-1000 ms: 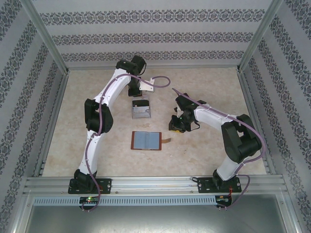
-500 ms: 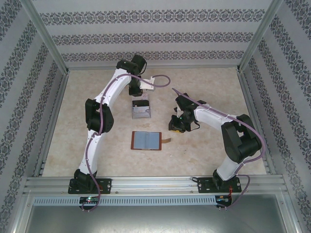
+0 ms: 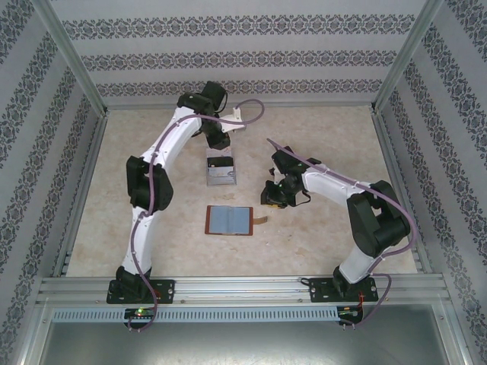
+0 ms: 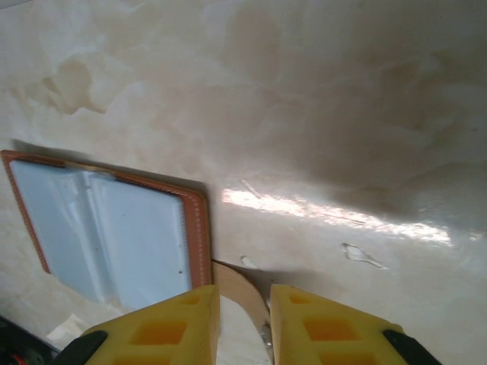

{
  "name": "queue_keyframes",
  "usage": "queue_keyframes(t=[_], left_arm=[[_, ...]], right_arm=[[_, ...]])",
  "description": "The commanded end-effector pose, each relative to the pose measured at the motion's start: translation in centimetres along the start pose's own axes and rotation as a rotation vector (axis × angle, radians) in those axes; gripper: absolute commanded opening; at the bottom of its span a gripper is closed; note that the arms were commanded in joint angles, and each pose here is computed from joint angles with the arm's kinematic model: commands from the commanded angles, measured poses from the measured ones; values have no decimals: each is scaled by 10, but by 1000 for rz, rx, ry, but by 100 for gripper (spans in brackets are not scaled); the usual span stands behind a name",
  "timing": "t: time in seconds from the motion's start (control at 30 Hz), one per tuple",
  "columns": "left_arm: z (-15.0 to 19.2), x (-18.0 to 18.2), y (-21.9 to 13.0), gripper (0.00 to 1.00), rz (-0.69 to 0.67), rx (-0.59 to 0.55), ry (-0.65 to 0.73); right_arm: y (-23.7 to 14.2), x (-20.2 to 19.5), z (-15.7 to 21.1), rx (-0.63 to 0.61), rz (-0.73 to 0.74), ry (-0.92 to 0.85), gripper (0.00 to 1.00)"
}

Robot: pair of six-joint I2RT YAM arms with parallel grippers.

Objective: Take the credit cards out of the card holder

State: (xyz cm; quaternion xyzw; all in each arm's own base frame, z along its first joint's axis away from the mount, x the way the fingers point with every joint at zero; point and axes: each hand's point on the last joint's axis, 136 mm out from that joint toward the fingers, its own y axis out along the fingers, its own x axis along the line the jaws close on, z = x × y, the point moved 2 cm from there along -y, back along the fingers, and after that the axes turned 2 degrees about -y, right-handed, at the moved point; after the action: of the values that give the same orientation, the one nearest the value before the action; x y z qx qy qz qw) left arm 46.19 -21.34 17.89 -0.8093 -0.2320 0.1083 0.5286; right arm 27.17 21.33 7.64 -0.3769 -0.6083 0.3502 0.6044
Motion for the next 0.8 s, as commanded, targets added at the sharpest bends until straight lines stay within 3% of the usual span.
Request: queue_keyframes(t=[0.0,0.2,0.47,0.53,0.7,0.77], left_arm=[[-33,-19,-27,25,14,-217,-182],[-27,-51,-39,26,131,-414,-506],[-4,-112,-19,22,362,-452,-754],[-2,-137,-5,21,409,-424,-783],[22,-185,36,18,454,-172,-925],[31,-197,48,17,443,-133,-951]], right_arm=[[-5,13,3,-18,-51,-8,25],[0,14,12,-10,-54,-14,25],[5,14,18,2,-78,-26,26],[8,14,20,8,-82,-27,25],[16,9,25,28,-80,-17,25],[19,7,28,41,-79,-17,25]])
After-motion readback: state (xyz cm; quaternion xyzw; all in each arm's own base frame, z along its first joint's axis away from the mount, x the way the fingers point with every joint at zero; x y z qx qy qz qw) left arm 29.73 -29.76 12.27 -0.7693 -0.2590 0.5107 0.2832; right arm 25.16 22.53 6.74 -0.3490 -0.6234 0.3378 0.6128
